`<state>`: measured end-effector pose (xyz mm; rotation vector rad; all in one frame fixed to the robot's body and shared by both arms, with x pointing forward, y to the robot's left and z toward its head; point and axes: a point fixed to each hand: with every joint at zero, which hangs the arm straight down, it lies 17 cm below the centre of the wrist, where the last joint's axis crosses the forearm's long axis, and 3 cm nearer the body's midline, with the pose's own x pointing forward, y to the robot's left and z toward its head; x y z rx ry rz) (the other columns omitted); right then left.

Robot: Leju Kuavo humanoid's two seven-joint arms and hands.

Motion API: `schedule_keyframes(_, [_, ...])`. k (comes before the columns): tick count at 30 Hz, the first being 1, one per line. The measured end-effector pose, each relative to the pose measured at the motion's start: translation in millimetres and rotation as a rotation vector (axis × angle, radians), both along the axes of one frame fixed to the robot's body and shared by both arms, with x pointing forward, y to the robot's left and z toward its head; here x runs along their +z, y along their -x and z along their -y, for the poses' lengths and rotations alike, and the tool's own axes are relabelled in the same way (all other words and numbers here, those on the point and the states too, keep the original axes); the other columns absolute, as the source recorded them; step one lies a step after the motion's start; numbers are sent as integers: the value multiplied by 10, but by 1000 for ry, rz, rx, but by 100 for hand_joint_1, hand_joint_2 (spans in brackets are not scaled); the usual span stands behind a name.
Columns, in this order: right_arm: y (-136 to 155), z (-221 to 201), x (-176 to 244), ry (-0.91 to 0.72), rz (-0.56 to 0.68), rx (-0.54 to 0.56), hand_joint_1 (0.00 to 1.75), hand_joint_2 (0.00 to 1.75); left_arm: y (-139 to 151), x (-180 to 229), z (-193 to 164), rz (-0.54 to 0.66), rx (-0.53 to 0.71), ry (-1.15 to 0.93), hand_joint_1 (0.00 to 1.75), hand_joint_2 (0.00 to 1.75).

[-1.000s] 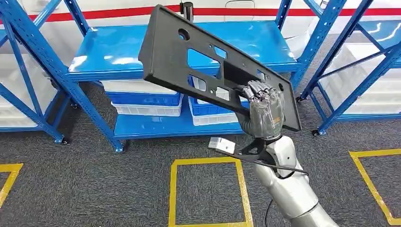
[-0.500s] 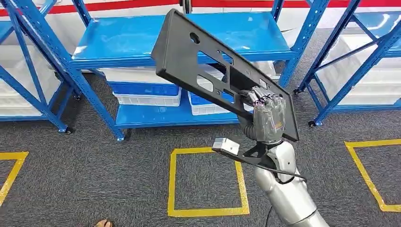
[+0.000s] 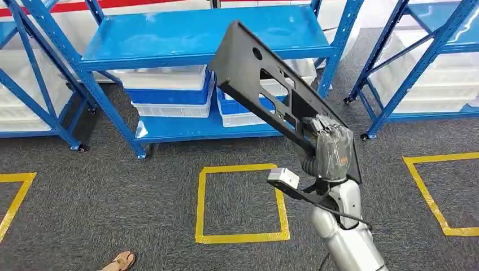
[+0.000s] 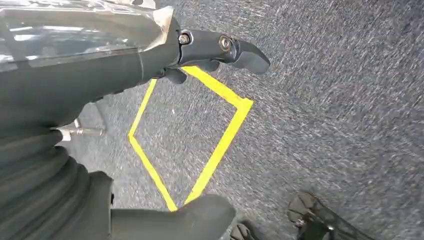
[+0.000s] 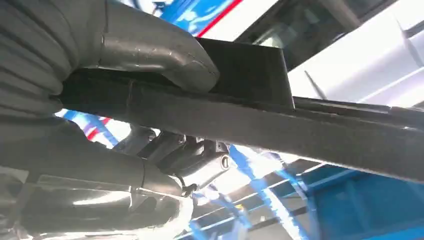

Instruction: Take the parts from the cabinet and place them on the table.

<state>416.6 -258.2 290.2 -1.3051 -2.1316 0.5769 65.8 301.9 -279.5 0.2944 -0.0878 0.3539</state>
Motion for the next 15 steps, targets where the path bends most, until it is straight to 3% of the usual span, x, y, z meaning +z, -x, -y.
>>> schedule_keyframes(11, [316,582,-132,-14,-29,-89,175,175,-326,42,109,121,-135,12,0,175])
schedule_keyframes(15, [361,577,-123,6,-24,-80,175,175,-387,56,177,143,-141,16,0,175])
